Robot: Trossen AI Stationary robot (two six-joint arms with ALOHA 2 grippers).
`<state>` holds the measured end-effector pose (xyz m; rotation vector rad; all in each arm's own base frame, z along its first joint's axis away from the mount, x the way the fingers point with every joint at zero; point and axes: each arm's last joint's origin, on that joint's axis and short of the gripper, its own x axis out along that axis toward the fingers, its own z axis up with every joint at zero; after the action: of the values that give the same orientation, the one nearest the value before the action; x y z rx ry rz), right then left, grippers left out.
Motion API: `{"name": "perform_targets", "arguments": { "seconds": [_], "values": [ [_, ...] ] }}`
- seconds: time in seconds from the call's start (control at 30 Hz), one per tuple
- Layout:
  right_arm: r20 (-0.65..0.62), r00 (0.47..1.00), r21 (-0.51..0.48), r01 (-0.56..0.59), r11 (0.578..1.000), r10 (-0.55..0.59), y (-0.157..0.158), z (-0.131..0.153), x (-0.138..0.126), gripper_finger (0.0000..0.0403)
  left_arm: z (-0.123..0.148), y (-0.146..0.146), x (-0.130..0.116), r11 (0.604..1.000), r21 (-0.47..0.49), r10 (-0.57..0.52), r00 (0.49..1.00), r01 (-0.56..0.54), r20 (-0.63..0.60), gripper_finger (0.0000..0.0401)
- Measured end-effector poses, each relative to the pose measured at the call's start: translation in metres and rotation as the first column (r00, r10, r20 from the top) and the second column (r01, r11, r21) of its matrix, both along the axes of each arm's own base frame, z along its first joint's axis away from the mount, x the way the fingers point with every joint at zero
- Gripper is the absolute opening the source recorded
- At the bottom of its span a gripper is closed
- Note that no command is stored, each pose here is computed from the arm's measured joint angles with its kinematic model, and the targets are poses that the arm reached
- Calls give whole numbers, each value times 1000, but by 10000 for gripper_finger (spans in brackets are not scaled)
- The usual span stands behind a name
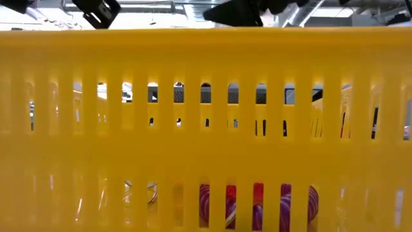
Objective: Pick & Place Office Desk Supplies
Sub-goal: Put the red rubber band into the red bin
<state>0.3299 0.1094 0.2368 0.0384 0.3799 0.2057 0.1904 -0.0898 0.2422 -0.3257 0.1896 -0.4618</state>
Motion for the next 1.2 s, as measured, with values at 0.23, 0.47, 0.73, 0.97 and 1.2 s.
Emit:
{"name": "perform_targets", "arguments": {
  "seconds": [0.23, 0.47, 0.73, 0.97, 1.2],
  "values": [
    [34, 999, 15, 5, 1000, -6, 1, 12, 2, 240, 12, -21, -7, 991, 107, -68, 988, 83, -138, 218],
    [79, 995, 86, 52, 995, -59, -9, 19, 7, 240, 2, -26, -12, 957, 267, 9, 906, 115, -424, 218],
    [73, 990, 105, 110, 988, -118, -16, 18, 9, 240, -30, -37, -5, 910, 318, 5, 758, 268, -652, 218],
    [90, 985, 111, 137, 984, -147, -17, 20, 9, 240, -67, -46, 6, 829, 379, 15, 662, 411, -750, 218],
    [80, 982, 149, 157, 976, -171, -14, 20, 8, 240, -83, -51, 12, 798, 387, 2, 641, 462, -768, 218]
  ]
}}
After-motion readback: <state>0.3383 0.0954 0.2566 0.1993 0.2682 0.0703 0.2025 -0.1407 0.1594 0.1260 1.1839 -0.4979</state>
